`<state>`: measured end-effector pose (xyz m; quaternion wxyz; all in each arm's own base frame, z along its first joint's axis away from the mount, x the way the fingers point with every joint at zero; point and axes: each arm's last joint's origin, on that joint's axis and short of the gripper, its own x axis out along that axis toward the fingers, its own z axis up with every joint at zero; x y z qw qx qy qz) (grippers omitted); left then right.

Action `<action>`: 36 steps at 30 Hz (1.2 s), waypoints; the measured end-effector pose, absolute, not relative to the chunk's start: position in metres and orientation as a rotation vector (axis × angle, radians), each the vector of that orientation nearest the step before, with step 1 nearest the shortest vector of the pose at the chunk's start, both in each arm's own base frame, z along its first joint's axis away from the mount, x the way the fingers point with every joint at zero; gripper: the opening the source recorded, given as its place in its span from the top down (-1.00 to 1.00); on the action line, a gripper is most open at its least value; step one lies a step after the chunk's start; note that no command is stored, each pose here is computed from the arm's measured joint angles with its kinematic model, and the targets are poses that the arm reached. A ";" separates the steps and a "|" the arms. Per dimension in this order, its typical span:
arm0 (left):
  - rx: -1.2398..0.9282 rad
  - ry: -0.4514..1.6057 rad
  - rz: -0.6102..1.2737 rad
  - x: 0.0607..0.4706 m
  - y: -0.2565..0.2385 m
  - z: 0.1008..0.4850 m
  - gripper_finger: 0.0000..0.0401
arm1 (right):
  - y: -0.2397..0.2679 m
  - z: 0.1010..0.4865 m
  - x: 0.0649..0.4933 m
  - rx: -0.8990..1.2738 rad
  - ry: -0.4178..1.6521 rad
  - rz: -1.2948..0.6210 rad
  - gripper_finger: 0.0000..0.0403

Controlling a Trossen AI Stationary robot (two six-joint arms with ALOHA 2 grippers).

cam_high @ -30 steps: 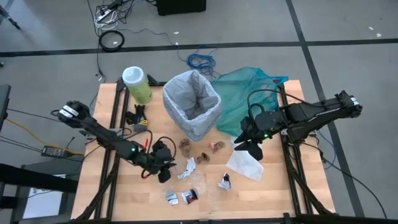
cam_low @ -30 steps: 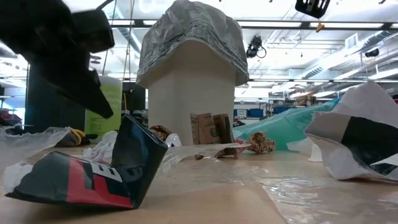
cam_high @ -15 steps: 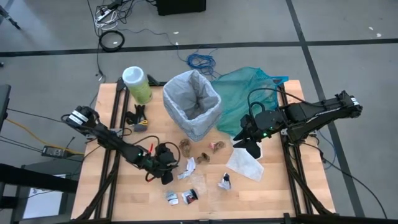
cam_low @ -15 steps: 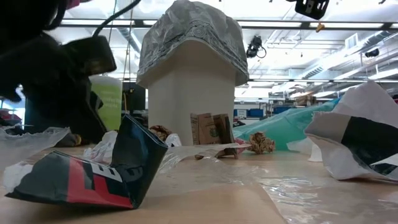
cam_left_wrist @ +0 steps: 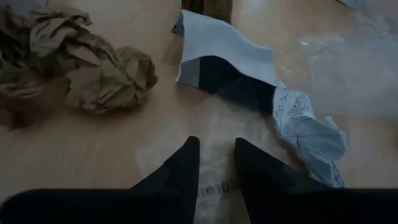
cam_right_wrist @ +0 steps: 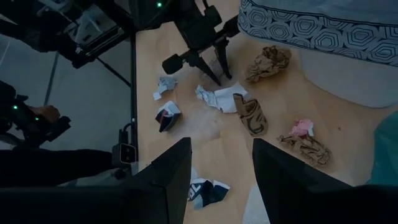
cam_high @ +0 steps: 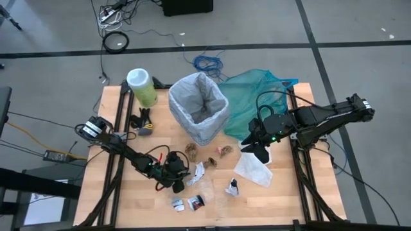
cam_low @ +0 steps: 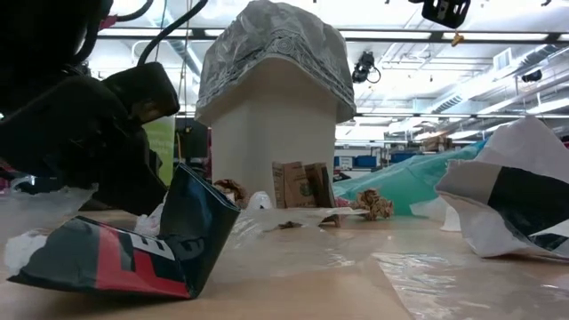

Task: Place trash/remove bag and relplace
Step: Put the transparent plastic into the trash bin

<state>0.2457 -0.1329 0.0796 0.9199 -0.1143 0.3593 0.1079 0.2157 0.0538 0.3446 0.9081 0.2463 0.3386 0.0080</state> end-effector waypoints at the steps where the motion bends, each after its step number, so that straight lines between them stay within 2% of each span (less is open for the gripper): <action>1: -0.241 0.742 0.228 0.245 -0.132 0.079 0.54 | 0.054 0.345 0.216 0.510 0.699 0.016 0.19; 6: -0.330 0.731 0.245 0.246 -0.133 0.080 0.94 | 0.053 0.345 0.216 0.505 0.693 0.001 0.19; 13: -0.485 0.646 0.241 0.254 -0.138 0.107 0.96 | 0.052 0.345 0.216 0.479 0.673 -0.047 0.19; 18: -0.573 0.468 0.174 0.268 -0.146 0.160 0.97 | 0.051 0.345 0.216 0.464 0.666 -0.058 0.19; 26: -0.400 0.203 0.146 0.277 -0.147 0.252 0.98 | 0.050 0.345 0.217 0.419 0.644 -0.088 0.19; 36: 0.030 0.013 0.528 0.281 -0.106 0.355 0.98 | 0.049 0.346 0.217 0.403 0.635 -0.103 0.19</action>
